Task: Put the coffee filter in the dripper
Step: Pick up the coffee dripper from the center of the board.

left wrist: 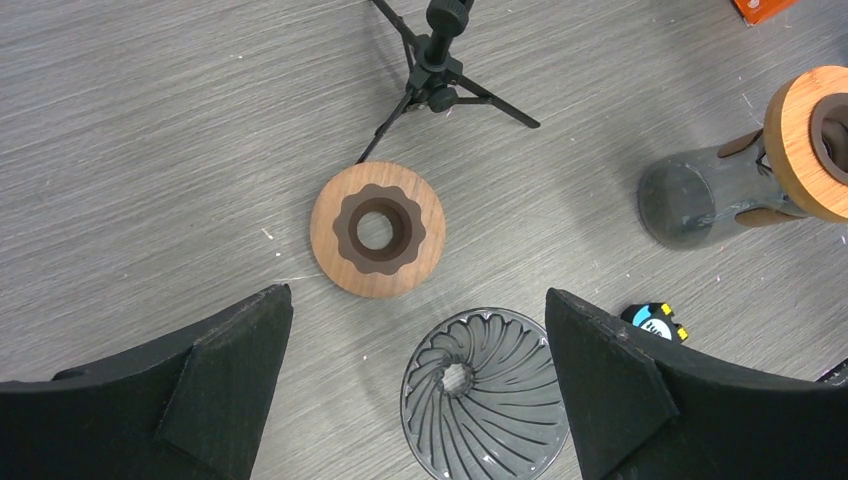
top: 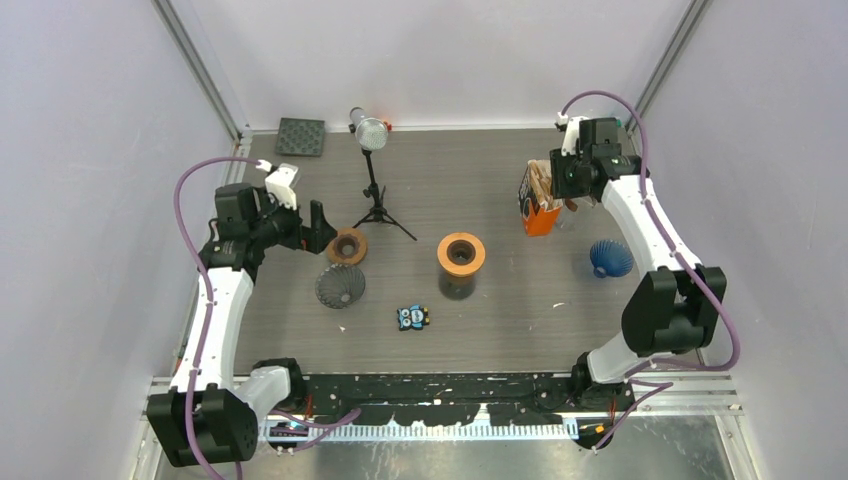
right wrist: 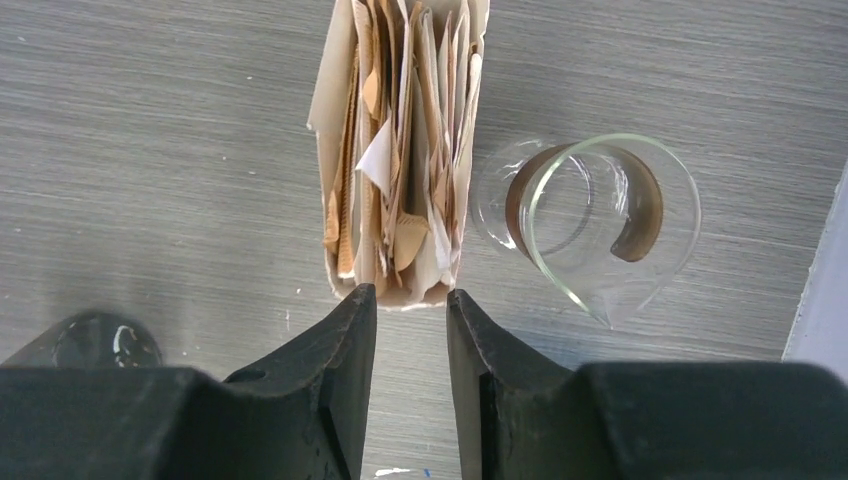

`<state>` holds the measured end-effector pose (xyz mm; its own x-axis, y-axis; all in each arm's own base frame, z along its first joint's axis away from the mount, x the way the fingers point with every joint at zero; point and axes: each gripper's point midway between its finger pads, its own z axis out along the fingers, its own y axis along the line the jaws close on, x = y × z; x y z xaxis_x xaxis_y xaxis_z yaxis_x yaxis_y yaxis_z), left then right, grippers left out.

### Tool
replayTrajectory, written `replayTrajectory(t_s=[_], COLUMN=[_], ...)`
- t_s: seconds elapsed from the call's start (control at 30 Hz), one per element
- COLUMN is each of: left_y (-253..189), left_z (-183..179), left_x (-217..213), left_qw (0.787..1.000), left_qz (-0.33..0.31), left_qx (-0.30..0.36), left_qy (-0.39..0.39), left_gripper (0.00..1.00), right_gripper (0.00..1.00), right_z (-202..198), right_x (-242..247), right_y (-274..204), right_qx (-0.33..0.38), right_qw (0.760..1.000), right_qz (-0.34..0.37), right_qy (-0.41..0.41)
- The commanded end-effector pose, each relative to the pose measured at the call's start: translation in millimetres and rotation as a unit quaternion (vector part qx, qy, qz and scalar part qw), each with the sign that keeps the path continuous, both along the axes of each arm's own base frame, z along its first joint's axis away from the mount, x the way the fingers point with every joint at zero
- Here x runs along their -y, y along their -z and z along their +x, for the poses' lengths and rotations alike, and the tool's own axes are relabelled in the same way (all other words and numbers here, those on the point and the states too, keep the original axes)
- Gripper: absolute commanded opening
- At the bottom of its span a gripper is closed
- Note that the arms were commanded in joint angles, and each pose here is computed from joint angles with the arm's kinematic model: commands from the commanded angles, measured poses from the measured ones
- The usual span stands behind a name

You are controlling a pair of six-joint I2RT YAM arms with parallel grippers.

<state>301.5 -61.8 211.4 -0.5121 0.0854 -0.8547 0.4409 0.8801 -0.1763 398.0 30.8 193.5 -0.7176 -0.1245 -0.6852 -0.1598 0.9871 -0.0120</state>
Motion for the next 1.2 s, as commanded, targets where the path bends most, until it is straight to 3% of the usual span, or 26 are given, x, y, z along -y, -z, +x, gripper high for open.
replayTrajectory(t_s=[0.0, 0.3, 0.47, 0.63, 0.77, 0.97, 1.17], left_y=[-23.9, -16.8, -9.6, -6.4, -3.9, -1.7, -1.7], left_z=[7.3, 6.1, 4.0, 4.0, 3.5, 2.5, 0.5], left_x=[-0.6, 0.9, 1.3, 2.2, 6.7, 9.9, 10.6], left_qw=[0.999, 0.999, 1.000, 1.000, 1.000, 0.999, 0.999], left_qz=[-0.010, -0.016, -0.014, -0.014, -0.022, -0.029, -0.029], left_qx=[0.037, 0.027, 0.020, 0.017, 0.010, 0.003, 0.001], left_qy=[-0.011, -0.011, -0.007, -0.001, 0.011, 0.019, 0.022], left_gripper=[1.00, 1.00, 1.00, 1.00, 1.00, 1.00, 1.00], right_gripper=[0.37, 0.37, 0.39, 0.42, 0.45, 0.53, 0.55], right_z=[26.3, 11.0, -32.0, -89.9, -113.8, -118.5, -105.6], right_x=[4.8, 21.8, 53.0, 88.9, 104.5, 117.2, 134.7], right_y=[-25.7, -31.0, -20.9, -2.0, 16.3, 51.2, 87.4], right_qx=[0.057, 0.061, 0.015, -0.056, -0.097, -0.153, -0.185], right_qw=[0.998, 0.996, 0.995, 0.993, 0.991, 0.984, 0.977], right_qz=[-0.009, -0.053, -0.083, -0.073, -0.045, 0.007, 0.015], right_qy=[0.016, 0.027, 0.046, 0.072, 0.084, 0.094, 0.105])
